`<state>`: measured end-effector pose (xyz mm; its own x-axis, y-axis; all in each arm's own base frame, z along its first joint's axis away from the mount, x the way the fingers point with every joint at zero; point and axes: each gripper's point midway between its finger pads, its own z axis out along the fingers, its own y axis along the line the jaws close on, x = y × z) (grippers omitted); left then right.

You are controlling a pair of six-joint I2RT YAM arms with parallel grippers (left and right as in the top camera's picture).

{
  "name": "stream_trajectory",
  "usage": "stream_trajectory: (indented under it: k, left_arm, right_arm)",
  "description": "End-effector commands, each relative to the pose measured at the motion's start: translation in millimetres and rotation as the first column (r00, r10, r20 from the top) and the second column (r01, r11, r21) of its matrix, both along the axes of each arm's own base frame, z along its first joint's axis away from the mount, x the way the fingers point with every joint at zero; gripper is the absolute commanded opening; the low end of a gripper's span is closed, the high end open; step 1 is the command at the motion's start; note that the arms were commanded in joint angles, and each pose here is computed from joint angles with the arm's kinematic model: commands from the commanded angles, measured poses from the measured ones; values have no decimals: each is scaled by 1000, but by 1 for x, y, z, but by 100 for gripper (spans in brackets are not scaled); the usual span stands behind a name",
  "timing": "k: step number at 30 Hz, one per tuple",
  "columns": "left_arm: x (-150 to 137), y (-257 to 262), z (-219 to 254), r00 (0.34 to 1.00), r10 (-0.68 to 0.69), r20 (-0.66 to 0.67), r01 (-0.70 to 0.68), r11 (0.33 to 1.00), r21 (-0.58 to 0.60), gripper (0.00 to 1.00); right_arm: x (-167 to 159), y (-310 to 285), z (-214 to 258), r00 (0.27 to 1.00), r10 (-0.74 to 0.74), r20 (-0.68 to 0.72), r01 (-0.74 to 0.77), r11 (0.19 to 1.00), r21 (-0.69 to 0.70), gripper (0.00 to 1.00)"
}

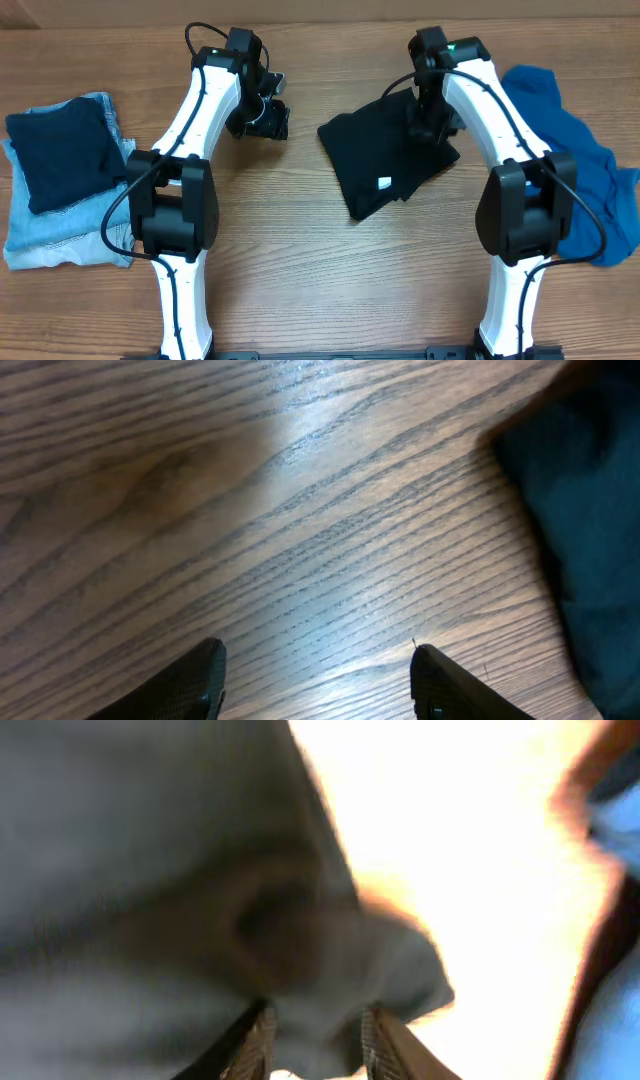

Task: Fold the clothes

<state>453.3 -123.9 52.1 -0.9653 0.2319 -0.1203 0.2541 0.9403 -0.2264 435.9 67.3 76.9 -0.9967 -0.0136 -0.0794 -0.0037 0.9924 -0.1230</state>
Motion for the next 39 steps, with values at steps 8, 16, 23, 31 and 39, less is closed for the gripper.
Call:
stream_trajectory:
  k: [8,16,23,31,39]
  left_arm:
    - [15,-24,26,996,-11,86,21,994,-112,62]
    - [4,-21,24,999,-10,37,14,995,-102,62]
    - [8,-17,23,998,-10,57,15,997,-78,63]
    - [-14,-30,26,998,-49,-29,43,985,-165,61]
    - [-54,-47,31,959,-272,-84,247,941,-231,56]
  right_arm:
    - [45,6,1,977,-39,210,25,997,68,45]
    - [31,52,-90,996,81,22,-84,960,266,52]
    - [-55,145,-85,740,671,-55,-590,685,427,58]
    - [-10,131,-40,893,450,-7,-438,873,214,56]
    - [-41,59,108,966,257,17,-255,947,196,57]
